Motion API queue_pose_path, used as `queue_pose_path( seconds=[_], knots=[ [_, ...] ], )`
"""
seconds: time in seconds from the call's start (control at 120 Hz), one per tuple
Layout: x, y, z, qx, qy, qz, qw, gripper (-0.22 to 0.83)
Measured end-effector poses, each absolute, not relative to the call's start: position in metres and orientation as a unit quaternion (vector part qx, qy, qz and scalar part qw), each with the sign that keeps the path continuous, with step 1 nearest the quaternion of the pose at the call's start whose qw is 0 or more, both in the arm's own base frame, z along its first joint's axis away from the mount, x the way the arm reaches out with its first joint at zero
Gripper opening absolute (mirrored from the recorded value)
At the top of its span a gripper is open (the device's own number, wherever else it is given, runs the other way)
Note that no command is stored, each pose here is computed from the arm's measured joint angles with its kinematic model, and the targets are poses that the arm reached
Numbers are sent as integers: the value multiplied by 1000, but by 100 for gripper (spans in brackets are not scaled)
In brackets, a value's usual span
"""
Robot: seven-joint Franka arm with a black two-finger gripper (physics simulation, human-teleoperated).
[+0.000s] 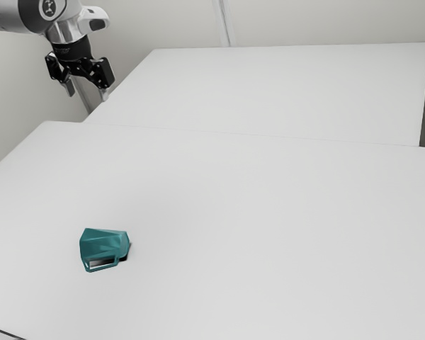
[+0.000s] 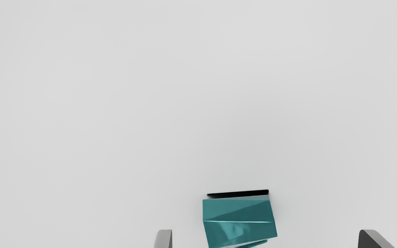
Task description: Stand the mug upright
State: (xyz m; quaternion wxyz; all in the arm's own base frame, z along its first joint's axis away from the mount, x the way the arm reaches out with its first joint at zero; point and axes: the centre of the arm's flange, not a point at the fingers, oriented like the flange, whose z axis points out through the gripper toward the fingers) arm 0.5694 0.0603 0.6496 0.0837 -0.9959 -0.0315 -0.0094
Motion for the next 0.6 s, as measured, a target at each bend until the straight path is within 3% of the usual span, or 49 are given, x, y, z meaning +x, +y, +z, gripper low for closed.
queue_pose_path(
  seconds=[0.2,0.383,0.6],
  knots=[
    [562,59,651,-998,-32,-10,59,60],
    [545,83,598,-995,-73,5,-63,60],
    [465,137,544,-970,-166,-63,-166,60]
  ],
)
